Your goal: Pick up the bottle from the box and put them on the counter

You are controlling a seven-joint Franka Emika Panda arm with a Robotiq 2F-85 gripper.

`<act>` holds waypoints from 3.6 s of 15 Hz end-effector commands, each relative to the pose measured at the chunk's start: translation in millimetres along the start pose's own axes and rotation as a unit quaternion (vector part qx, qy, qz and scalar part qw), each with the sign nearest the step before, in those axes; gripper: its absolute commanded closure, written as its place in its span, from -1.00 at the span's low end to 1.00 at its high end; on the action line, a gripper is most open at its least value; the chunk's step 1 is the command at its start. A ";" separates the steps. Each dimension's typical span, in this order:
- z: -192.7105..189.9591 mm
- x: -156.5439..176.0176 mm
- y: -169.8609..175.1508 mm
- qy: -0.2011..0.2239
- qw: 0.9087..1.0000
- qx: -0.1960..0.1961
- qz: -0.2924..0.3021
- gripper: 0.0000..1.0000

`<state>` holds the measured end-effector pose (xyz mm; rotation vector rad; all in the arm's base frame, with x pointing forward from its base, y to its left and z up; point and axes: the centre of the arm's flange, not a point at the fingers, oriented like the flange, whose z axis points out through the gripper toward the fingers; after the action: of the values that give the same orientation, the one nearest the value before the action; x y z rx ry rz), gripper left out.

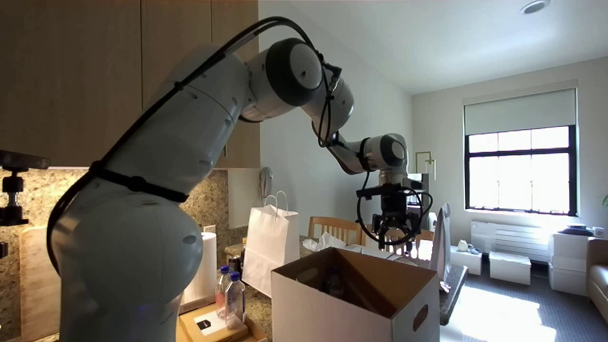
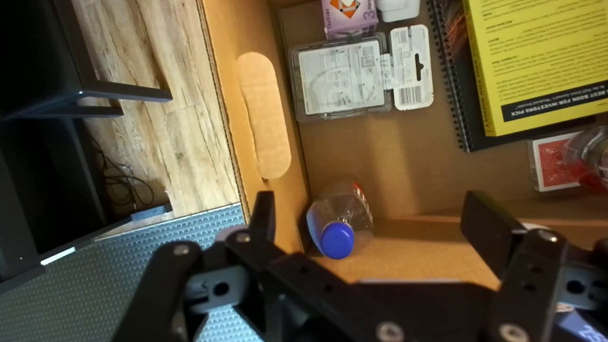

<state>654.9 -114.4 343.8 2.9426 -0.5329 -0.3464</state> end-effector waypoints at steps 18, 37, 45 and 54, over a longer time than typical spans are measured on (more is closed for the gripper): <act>123.0 100.1 -42.3 0.032 0.997 -0.052 -0.044 -1.00; 149.1 104.3 -44.1 -0.012 0.997 -0.063 -0.044 -1.00; 142.9 102.4 -46.7 -0.004 0.997 -0.064 -0.040 0.21; 125.5 97.3 -49.0 -0.003 0.998 -0.062 -0.024 0.72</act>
<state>724.9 -116.0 181.3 2.8504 -0.3839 -0.3957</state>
